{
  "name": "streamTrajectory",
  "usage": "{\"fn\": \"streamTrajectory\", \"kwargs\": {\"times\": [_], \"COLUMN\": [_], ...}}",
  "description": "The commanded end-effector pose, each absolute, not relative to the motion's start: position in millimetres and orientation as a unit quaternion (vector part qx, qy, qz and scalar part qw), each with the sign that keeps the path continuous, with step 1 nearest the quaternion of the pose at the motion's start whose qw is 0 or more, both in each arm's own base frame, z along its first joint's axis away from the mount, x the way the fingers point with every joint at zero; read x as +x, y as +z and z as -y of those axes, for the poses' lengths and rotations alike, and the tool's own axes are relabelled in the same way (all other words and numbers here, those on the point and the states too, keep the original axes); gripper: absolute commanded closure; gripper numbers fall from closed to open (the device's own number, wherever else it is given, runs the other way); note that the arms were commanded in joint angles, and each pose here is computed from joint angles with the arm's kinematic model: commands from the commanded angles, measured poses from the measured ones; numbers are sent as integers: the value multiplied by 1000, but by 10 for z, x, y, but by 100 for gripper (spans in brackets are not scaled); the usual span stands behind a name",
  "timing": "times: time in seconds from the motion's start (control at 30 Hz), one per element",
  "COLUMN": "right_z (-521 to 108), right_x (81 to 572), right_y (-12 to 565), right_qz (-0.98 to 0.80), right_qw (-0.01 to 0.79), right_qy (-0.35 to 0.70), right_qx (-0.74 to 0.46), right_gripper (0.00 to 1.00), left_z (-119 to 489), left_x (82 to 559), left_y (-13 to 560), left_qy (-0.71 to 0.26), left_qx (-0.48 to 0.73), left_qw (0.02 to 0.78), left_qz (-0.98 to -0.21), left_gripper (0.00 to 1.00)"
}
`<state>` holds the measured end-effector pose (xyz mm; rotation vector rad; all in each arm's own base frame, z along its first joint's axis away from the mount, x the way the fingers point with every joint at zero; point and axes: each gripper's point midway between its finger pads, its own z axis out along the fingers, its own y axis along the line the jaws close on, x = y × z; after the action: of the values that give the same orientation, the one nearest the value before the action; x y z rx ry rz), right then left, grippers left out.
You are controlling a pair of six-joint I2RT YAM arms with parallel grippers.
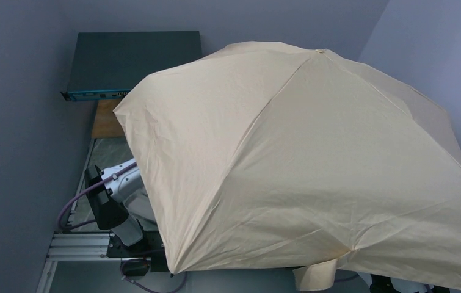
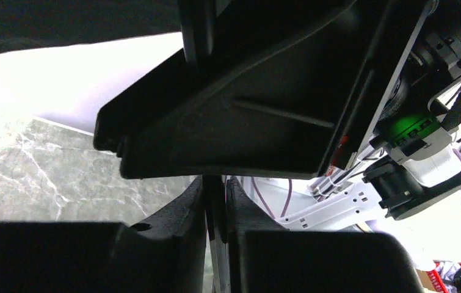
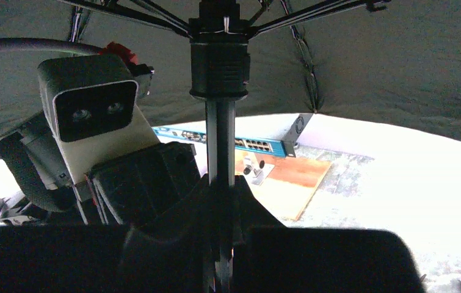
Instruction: Open the umbrella
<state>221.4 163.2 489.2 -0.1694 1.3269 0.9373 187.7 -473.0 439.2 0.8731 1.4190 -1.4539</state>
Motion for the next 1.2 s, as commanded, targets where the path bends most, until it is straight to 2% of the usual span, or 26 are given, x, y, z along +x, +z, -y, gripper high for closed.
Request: {"fn": "streamTrajectory", "kwargs": {"times": [0.0,0.07,0.27,0.4,0.5,0.6,0.77,0.87,0.9,1.03,1.1,1.17], "right_z": [-1580,-1524,-1226,-1113,-1041,-998,-968,-958,-963,-986,-979,-950], "right_x": [1890,1924,2101,2161,2229,2312,2415,2465,2476,2557,2578,2610], "right_y": [5438,5493,5819,6069,6200,6331,6539,6578,6571,6440,6367,6294], "right_qz": [-507,-504,-482,-449,-428,-420,-418,-420,-422,-439,-445,-450], "right_qw": [727,738,786,811,823,829,836,837,837,833,834,840], "right_qy": [453,442,388,375,371,364,348,343,341,331,318,298], "right_qx": [-94,-81,-12,16,41,58,68,74,73,71,67,64], "right_gripper": [100,100,92,93,99,100,100,100,100,100,100,100], "left_z": [4696,4681,4594,4525,4456,4378,4304,4294,4284,4241,4186,4108], "left_x": [1987,1998,1908,1729,1580,1471,1459,1422,1416,1441,1461,1484], "left_y": [4628,4655,4755,4719,4750,4726,4453,4301,4253,4074,4017,3939], "left_qy": [-586,-585,-608,-630,-645,-648,-623,-624,-623,-600,-583,-559], "left_qx": [343,334,302,291,287,288,294,299,298,297,295,294], "left_qw": [483,482,451,418,409,408,407,400,398,404,414,423], "left_qz": [-552,-560,-580,-586,-578,-575,-599,-601,-604,-623,-634,-649], "left_gripper": [90,100,100,100,100,100,85,66,54,21,12,6]}}
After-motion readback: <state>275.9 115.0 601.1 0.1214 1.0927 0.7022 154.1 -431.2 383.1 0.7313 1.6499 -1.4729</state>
